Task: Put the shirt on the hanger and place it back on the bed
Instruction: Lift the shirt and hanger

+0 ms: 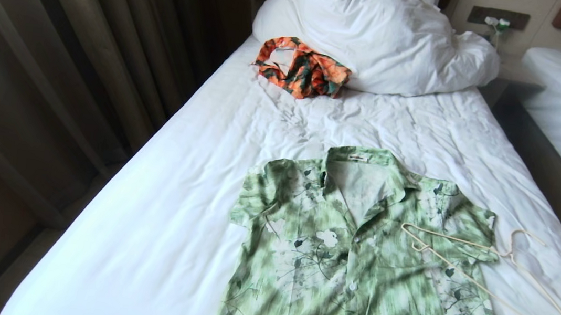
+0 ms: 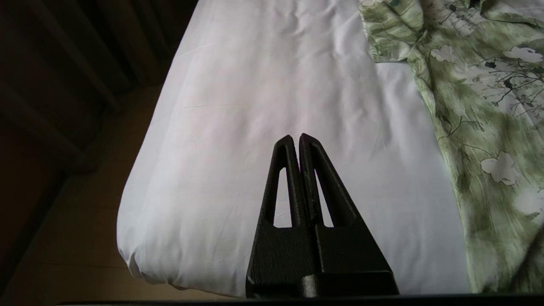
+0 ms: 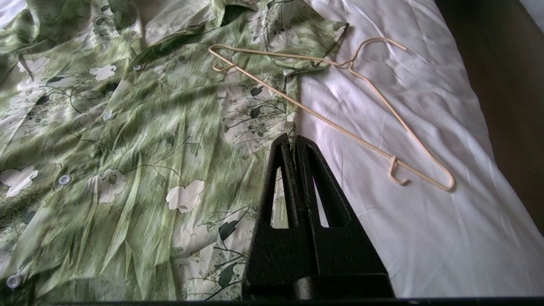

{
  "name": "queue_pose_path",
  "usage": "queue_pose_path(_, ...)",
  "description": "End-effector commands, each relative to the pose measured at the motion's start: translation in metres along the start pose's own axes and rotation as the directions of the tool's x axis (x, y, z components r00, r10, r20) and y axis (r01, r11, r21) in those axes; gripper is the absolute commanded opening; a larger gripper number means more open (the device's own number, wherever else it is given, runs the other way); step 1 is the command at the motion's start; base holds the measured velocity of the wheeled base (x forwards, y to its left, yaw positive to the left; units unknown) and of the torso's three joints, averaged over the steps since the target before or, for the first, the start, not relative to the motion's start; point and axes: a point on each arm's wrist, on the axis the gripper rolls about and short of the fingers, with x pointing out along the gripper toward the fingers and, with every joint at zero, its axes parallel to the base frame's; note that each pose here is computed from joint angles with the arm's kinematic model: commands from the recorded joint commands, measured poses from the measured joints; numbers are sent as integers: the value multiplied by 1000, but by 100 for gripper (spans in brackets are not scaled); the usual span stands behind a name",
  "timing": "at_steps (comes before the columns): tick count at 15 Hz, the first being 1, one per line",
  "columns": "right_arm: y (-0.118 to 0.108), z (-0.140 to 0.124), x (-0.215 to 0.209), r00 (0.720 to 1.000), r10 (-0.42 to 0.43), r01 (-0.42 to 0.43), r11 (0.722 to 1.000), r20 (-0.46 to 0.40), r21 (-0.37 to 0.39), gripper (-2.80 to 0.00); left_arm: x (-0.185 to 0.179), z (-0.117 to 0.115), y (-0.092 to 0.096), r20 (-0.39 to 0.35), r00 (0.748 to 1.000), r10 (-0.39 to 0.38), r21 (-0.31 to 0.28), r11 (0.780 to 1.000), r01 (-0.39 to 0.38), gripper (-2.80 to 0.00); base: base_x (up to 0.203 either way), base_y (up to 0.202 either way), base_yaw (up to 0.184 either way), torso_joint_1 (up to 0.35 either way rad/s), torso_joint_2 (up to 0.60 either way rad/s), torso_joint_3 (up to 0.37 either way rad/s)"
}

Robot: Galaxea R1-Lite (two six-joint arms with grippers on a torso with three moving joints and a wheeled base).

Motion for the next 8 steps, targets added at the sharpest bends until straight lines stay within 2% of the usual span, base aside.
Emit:
queue_pose_path(1, 0, -2, 1, 1000, 0, 0, 1000, -10, 2, -280, 0, 0, 0, -2, 1000, 0, 0, 1000, 0, -280, 0, 0, 0, 0, 0, 0)
queue_pose_path(8, 0, -2, 1, 1000, 0, 0, 1000, -10, 1, -280, 0, 0, 0, -2, 1000, 0, 0, 1000, 0, -280, 0, 0, 0, 0, 0, 0)
